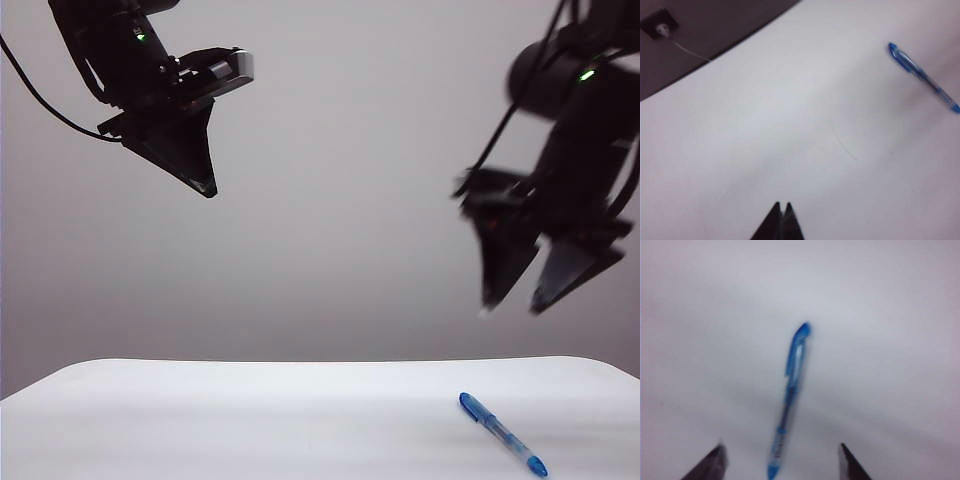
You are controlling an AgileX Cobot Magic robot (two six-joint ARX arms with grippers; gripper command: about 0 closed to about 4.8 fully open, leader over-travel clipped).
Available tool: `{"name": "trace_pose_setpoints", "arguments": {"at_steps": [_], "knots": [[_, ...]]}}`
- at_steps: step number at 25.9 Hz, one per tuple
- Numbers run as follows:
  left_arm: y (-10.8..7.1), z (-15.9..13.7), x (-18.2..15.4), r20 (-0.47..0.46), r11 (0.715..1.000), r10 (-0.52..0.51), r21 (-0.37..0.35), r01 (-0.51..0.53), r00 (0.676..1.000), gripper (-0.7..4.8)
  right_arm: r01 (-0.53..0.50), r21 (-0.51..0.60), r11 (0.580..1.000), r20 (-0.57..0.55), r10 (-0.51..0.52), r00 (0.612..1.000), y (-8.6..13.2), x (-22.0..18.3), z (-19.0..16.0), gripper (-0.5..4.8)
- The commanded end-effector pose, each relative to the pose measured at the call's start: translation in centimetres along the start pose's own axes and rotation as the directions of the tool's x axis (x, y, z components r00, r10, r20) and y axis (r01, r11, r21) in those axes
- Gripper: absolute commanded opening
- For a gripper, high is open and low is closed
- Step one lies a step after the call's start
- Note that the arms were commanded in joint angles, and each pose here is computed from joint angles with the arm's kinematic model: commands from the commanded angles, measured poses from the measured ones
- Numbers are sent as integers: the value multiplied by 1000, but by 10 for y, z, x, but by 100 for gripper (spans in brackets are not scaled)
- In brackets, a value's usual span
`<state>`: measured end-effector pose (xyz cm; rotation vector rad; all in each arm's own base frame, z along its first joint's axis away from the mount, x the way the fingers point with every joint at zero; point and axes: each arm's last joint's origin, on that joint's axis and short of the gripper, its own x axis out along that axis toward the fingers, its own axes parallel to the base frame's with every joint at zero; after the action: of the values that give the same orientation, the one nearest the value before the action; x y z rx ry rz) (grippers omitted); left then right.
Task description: Pick up the pen and remove the cap.
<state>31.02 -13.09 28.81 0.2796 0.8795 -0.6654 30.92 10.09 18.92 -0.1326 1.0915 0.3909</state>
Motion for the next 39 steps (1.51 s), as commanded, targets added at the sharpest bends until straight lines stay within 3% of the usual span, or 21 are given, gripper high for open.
{"name": "trace_pose_setpoints", "arguments": {"at_steps": [1,3,5,17,19,20,25,28,30,32,39], "knots": [[1,2,-3,13,1000,6,4,-6,1000,-3,8,-26,1000,-58,-9,998,9,17,-3,333],[1,2,-3,14,1000,4,5,-4,1000,-3,20,-43,999,-88,-24,996,14,26,-6,400],[0,2,-2,14,1000,-3,5,3,1000,-3,39,-52,998,-120,-45,992,16,36,-9,427],[0,2,-2,22,1000,-19,6,19,1000,-3,41,-28,999,-193,-46,980,16,73,-19,416],[0,2,-2,22,1000,-19,6,19,1000,-3,40,-26,999,-193,-44,980,15,79,-19,352],[0,2,-2,22,1000,-19,6,19,1000,-3,39,-25,999,-196,-43,980,15,81,-20,290],[0,2,-2,17,1000,-20,5,20,1000,-3,36,-23,999,-208,-40,977,15,86,-22,235],[0,2,-2,16,1000,-21,1,21,1000,-3,35,-22,999,-218,-39,975,14,90,-24,104],[-1,2,-2,13,1000,-23,1,23,1000,-3,34,-21,999,-230,-38,973,14,92,-26,65],[-1,1,-2,10,1000,-23,0,23,1000,-3,33,-24,999,-231,-38,972,14,93,-26,-6],[0,3,-2,25,1000,-22,3,22,999,8,5,-24,1000,-230,-10,973,16,79,-17,-6]]}}
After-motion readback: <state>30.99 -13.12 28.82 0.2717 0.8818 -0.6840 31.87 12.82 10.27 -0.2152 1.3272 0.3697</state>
